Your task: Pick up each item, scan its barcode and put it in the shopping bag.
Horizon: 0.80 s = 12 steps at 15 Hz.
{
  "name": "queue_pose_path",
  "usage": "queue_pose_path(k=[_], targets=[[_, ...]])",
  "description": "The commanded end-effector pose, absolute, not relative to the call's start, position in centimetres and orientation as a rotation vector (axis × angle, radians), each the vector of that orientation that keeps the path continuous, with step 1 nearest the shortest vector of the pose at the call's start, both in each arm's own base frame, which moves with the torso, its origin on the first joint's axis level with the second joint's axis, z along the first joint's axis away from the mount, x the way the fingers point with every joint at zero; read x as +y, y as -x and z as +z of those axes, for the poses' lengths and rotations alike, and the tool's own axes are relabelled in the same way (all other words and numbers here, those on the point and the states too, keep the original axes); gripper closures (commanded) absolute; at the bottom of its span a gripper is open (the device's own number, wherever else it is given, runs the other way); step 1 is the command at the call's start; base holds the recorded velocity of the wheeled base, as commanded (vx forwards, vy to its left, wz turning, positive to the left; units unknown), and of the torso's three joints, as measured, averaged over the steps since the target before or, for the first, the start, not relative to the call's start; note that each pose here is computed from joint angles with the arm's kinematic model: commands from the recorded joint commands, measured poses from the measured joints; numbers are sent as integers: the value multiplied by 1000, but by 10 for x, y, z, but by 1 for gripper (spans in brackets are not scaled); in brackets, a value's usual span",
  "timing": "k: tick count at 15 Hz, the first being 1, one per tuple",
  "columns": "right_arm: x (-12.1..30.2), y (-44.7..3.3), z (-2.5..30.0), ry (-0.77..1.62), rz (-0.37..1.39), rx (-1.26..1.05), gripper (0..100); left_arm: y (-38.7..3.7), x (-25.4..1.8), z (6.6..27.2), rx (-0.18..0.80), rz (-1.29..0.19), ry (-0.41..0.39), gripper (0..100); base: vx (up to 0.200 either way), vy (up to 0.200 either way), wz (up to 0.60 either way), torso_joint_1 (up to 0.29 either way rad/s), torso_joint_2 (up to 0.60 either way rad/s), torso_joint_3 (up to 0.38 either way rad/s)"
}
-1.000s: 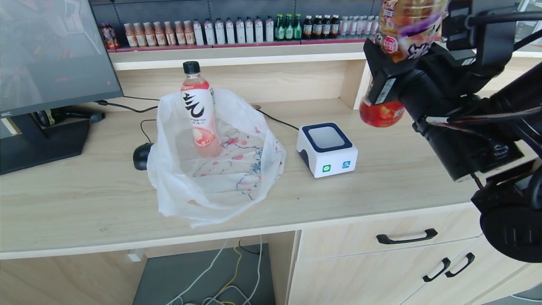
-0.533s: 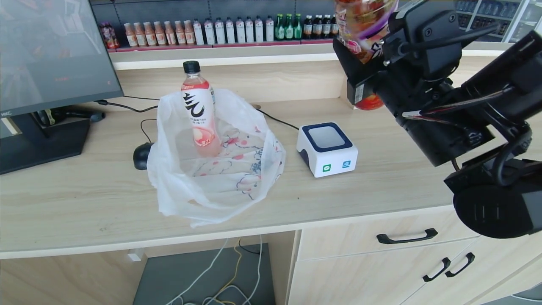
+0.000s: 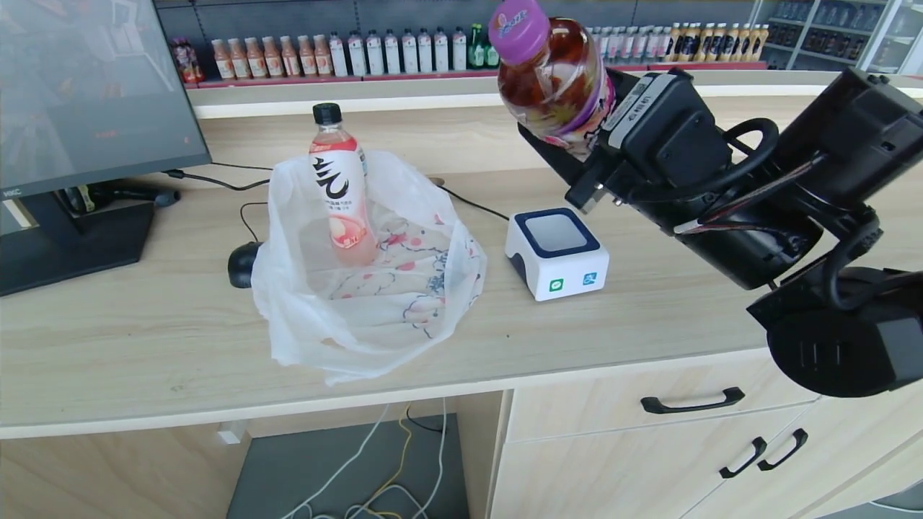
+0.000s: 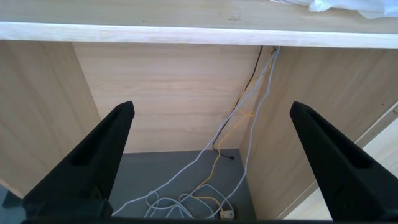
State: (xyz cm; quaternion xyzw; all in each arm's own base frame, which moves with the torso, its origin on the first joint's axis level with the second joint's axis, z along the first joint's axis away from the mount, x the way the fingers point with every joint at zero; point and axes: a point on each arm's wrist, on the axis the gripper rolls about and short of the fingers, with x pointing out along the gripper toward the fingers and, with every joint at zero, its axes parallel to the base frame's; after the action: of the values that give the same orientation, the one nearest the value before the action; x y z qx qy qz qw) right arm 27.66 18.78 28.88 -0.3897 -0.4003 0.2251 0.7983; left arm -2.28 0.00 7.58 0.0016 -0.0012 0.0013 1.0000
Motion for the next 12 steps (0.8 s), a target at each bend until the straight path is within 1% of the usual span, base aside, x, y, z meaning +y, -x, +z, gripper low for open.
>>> queue_pose_path(k=[1, 4, 8, 10, 12], targets=[[181, -287, 284, 884, 492, -869, 100, 23, 0, 76, -3, 3, -3, 0, 0, 0, 0, 0, 0, 0], [167, -303, 274, 961, 533, -885, 100, 23, 0, 76, -3, 2, -3, 0, 0, 0, 0, 0, 0, 0], [169, -312, 266, 980, 598, -910, 100, 23, 0, 76, -3, 3, -3, 0, 0, 0, 0, 0, 0, 0], [173, -315, 259, 992, 668, -940, 100, 23, 0, 76, -3, 3, -3, 0, 0, 0, 0, 0, 0, 0], [173, -315, 258, 995, 700, -957, 100, 23, 0, 76, -3, 3, -3, 0, 0, 0, 0, 0, 0, 0]])
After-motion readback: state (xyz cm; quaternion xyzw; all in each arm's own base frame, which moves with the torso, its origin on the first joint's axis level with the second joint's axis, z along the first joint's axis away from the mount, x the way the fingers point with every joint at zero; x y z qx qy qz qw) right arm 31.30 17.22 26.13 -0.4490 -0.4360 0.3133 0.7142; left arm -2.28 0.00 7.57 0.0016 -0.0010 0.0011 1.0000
